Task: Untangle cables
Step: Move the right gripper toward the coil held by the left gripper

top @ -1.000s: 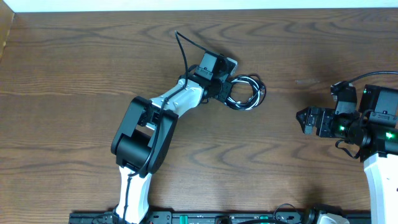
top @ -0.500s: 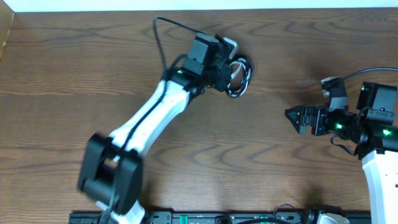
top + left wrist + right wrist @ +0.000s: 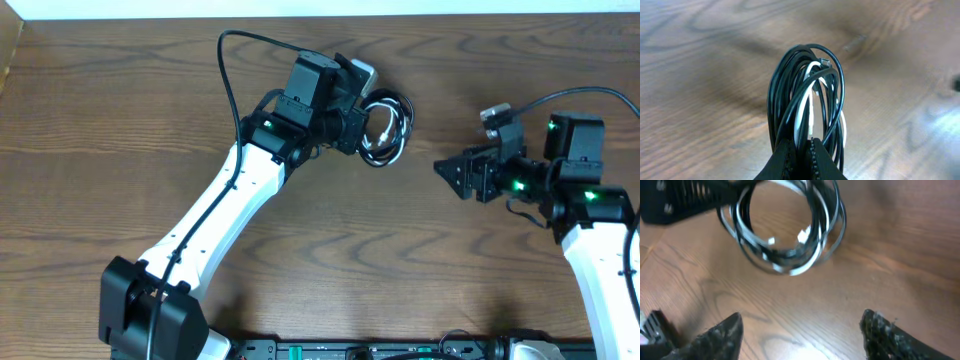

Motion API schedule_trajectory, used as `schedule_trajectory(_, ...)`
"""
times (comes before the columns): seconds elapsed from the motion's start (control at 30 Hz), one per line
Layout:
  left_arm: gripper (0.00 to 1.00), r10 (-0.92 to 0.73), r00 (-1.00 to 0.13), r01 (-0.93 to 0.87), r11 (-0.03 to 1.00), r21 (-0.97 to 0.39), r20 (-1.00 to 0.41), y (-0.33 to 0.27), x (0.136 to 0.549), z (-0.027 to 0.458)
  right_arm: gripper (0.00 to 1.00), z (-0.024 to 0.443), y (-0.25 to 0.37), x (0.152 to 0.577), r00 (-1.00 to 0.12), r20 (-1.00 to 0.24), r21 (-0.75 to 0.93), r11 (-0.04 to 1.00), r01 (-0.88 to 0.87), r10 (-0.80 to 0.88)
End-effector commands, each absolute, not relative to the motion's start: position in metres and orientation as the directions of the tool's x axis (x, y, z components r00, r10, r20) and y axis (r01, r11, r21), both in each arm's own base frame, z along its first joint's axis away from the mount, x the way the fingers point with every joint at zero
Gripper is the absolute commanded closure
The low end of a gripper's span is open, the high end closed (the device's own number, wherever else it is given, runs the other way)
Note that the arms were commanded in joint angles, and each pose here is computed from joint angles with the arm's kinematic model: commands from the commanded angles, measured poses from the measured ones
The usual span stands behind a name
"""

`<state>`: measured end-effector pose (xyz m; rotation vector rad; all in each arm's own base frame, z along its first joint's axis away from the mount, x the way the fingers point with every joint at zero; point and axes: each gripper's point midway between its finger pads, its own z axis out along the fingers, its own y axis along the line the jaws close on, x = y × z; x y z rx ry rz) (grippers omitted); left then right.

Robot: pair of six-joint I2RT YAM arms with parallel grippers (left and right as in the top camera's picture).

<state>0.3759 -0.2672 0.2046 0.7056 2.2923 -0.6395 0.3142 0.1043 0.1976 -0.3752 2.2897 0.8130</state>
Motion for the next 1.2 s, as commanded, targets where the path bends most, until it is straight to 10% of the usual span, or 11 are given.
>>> schedule_trajectory(0.0,0.92,0.3,-0.599,0.694,0.657,-0.294,-0.743,-0.284,0.356,0.24,0.33,0.189,0.111,0.319,-0.743,-0.667,0.459,0.756,-0.466,-0.052)
schedule_trajectory(0.23,0.92,0.323,-0.557,0.743,0.606,-0.285,-0.765,-0.302,0.331,0.257,0.33,0.18,0.11,0.34,-0.721,-0.69,0.424,0.774,-0.47,-0.06)
schedule_trajectory(0.7,0.92,0.328,-0.544,0.757,0.59,-0.282,-0.773,-0.3,0.313,0.272,0.64,0.18,0.104,0.347,-0.705,-0.706,0.386,0.801,-0.457,-0.062)
schedule_trajectory(1.17,0.92,0.355,-0.533,0.787,0.54,-0.296,-0.768,-0.313,0.294,0.274,0.48,0.183,0.092,0.362,-0.682,-0.731,0.338,0.849,-0.407,-0.036)
